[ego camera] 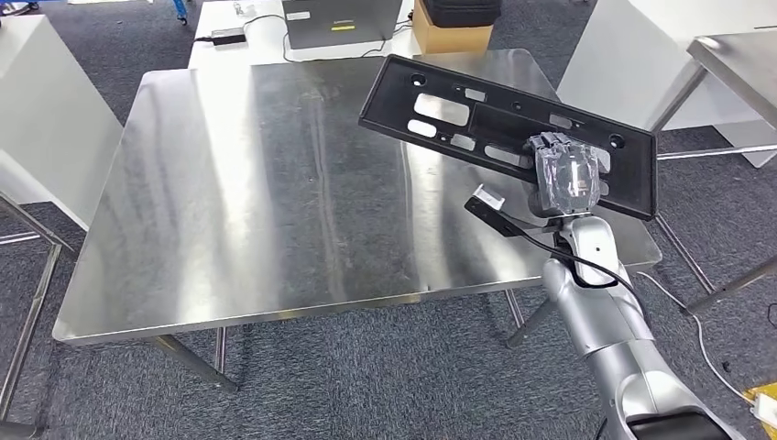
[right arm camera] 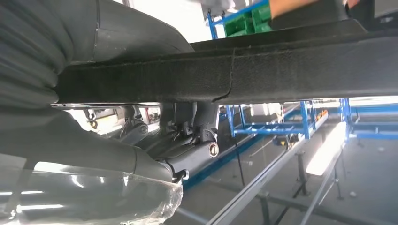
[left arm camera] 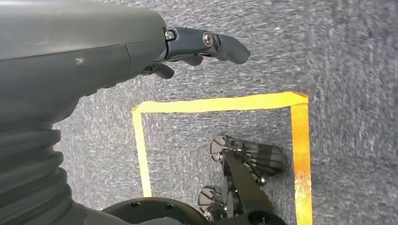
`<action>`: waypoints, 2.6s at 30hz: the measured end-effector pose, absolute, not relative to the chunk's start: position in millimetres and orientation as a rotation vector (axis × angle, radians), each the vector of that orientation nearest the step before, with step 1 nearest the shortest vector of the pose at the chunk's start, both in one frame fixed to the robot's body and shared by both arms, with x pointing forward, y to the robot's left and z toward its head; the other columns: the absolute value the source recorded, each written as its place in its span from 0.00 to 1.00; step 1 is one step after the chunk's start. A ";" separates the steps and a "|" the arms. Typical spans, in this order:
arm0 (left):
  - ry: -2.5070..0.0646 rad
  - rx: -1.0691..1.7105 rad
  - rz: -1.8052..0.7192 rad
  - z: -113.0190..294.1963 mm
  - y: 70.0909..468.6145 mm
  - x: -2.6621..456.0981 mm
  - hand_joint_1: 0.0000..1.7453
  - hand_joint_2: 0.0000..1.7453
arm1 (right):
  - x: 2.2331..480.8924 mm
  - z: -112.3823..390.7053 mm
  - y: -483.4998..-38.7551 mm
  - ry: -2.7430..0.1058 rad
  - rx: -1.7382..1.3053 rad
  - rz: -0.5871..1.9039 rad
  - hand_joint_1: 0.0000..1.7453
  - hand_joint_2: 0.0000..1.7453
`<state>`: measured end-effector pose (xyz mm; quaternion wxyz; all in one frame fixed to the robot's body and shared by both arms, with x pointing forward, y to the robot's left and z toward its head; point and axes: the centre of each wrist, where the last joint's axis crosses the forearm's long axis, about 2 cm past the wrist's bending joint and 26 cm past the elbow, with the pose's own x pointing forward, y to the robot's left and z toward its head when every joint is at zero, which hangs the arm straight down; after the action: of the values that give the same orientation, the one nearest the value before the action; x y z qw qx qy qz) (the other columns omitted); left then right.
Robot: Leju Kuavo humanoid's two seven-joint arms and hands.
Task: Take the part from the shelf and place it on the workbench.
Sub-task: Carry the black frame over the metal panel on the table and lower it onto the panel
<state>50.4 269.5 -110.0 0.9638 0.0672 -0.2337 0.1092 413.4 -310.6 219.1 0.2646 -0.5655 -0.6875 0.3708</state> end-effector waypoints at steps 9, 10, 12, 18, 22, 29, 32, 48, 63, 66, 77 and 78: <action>-0.488 0.141 0.210 -110.3 269.7 48.4 0.00 1.00 | 422.3 214.4 -312.7 -1.745 -1.689 1.123 1.00 1.00; -0.494 0.143 0.210 -110.3 269.8 48.2 0.00 1.00 | 423.8 211.5 -312.3 -1.720 -1.698 1.144 1.00 1.00; -0.503 0.145 0.211 -110.2 269.8 48.8 0.00 1.00 | 426.5 204.1 -310.4 -1.663 -1.715 1.187 1.00 1.00; -0.513 0.155 0.215 -110.2 270.2 49.1 0.00 1.00 | 428.2 178.4 -304.1 -1.536 -1.689 1.269 1.00 1.00; -0.534 0.173 0.212 -110.1 270.6 49.0 0.00 1.00 | 426.8 162.0 -303.3 -1.477 -1.656 1.294 1.00 1.00; -0.568 0.205 0.215 -110.2 272.3 48.6 0.00 1.00 | 419.0 134.7 -298.7 -1.429 -1.583 1.324 0.50 0.50; -0.565 0.210 0.211 -110.2 273.0 48.6 0.00 1.00 | 417.5 130.4 -296.4 -1.418 -1.578 1.321 0.00 0.00; -0.485 0.222 0.202 -110.1 276.5 49.5 0.00 0.00 | 413.1 123.5 -288.9 -1.413 -1.567 1.319 0.00 0.00; -0.446 0.154 0.185 -110.2 276.0 50.7 0.00 0.00 | 411.4 116.1 -286.2 -1.384 -1.229 1.347 0.00 0.00; -0.448 0.144 0.173 -110.2 276.3 51.1 0.00 0.00 | 411.3 114.4 -284.6 -1.442 -0.957 1.297 0.00 0.00; -0.459 0.144 0.171 -109.9 276.6 53.0 0.00 0.00 | 398.1 128.8 -252.0 -1.817 -0.704 1.074 0.00 0.00; -0.461 0.148 0.172 -109.9 276.7 52.9 0.00 0.00 | 394.8 130.1 -249.4 -1.859 -0.698 1.048 0.00 0.00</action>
<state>52.9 276.7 -109.9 0.9672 0.0730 -0.2281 0.0851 394.8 -249.4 130.1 0.4332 -0.2803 -0.7462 0.4206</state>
